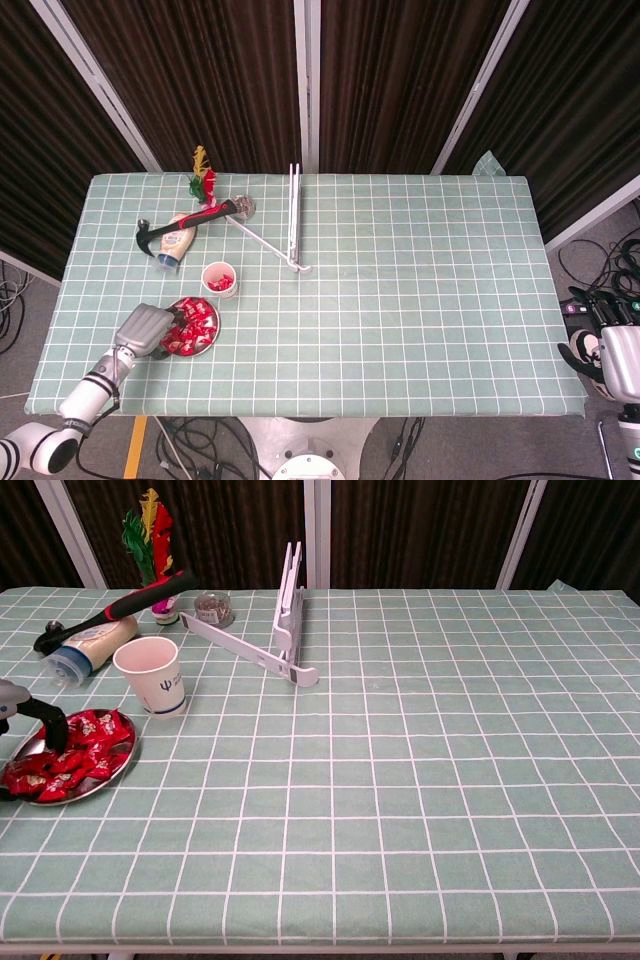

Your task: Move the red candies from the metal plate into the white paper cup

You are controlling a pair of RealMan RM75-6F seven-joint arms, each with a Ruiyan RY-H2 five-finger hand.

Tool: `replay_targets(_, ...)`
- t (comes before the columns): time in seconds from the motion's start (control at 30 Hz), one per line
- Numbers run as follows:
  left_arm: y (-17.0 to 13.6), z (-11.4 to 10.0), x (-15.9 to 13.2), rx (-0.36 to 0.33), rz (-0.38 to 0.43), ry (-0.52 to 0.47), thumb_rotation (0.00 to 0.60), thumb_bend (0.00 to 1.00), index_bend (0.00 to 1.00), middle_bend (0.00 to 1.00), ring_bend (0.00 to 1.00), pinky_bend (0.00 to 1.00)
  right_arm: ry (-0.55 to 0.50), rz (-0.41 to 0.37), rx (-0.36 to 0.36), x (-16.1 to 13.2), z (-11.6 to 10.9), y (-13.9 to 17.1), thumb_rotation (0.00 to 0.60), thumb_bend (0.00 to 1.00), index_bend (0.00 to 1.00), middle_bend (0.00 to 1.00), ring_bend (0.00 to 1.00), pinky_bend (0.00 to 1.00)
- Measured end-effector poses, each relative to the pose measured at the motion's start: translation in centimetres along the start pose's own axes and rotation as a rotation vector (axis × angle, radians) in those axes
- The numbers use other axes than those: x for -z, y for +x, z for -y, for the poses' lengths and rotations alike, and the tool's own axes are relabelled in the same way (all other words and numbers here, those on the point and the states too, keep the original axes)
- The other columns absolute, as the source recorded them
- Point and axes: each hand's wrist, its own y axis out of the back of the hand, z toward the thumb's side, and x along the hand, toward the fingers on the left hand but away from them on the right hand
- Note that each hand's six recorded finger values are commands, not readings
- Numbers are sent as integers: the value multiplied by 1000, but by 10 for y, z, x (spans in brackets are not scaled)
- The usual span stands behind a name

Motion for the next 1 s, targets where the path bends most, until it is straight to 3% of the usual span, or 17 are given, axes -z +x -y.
replay_targets(1.0, 3, -2, -2, -4, 32, -82, 600, 452, 632, 663, 955, 1000, -4, 1, 0, -1, 0, 1, 600, 110, 170, 292, 188, 450)
